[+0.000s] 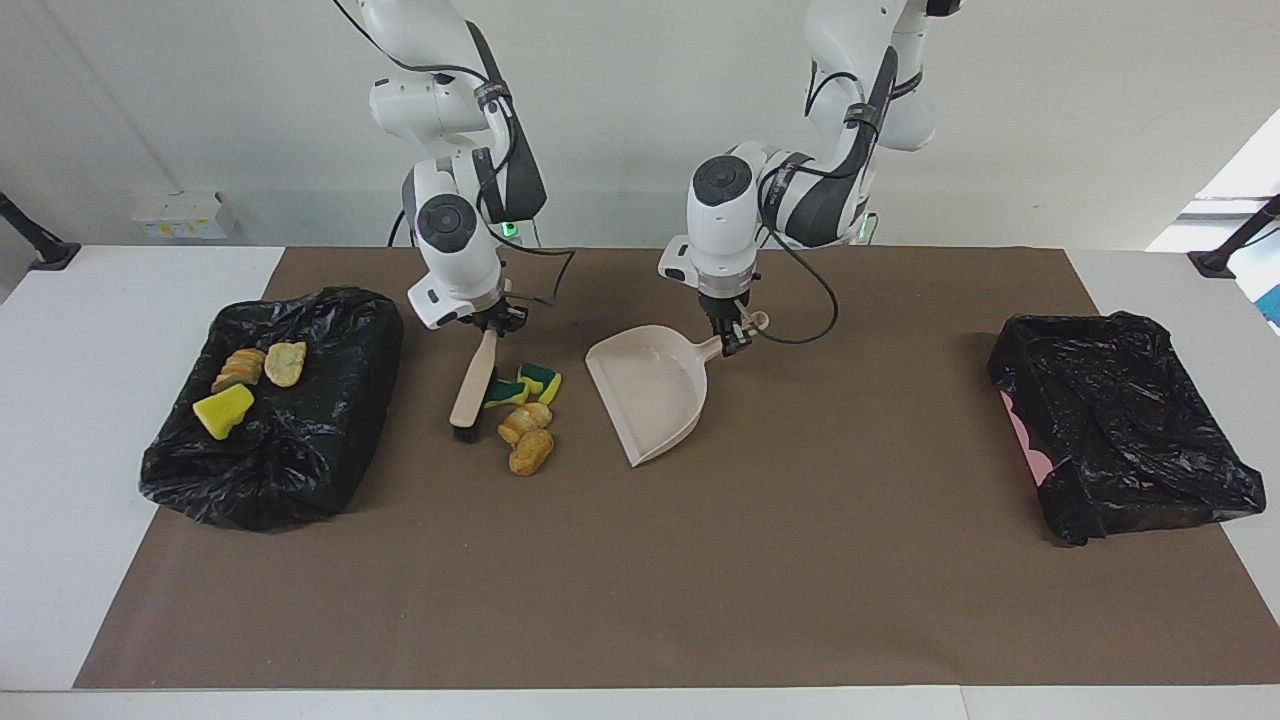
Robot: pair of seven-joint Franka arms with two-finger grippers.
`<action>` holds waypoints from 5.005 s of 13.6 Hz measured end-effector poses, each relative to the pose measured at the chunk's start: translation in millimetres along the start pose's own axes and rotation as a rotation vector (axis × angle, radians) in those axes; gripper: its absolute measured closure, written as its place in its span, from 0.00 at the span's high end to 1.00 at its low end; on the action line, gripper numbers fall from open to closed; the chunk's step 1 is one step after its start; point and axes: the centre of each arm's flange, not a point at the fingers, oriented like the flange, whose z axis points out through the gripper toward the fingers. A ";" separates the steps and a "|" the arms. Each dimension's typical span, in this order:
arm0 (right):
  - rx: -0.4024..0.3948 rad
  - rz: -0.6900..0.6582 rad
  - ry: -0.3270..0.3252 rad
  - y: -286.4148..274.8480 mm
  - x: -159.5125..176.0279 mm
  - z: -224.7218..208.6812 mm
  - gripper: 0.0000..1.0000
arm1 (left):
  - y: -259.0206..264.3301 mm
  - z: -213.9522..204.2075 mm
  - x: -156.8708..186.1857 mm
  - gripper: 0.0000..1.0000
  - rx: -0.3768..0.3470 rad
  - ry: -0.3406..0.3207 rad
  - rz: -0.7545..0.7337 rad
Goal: Sweep and dump trash in bin
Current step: 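Sweep the sponge pieces into the dustpan with the brush in the right gripper, then sweep the last tan chunk into the dustpan with the right gripper, then carry the dustpan with the left gripper while the right gripper lowers the brush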
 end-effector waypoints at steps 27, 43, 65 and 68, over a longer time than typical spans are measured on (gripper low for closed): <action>-0.138 -0.297 0.053 -57.2 92.6 -47.9 0.26 | -45.5 20.7 -38.3 0.33 0.011 0.035 -0.103; -0.005 -0.754 -0.026 -146.0 -6.2 -84.6 0.26 | -52.2 22.9 -45.0 0.33 0.007 0.034 -0.117; -0.039 -0.171 -0.053 -245.5 -134.9 -17.2 0.26 | -213.8 -85.6 -281.1 0.33 0.119 0.059 0.202; -0.007 -0.209 -0.050 -276.2 -159.1 1.8 0.26 | -235.7 -95.8 -360.6 0.33 0.084 0.065 0.117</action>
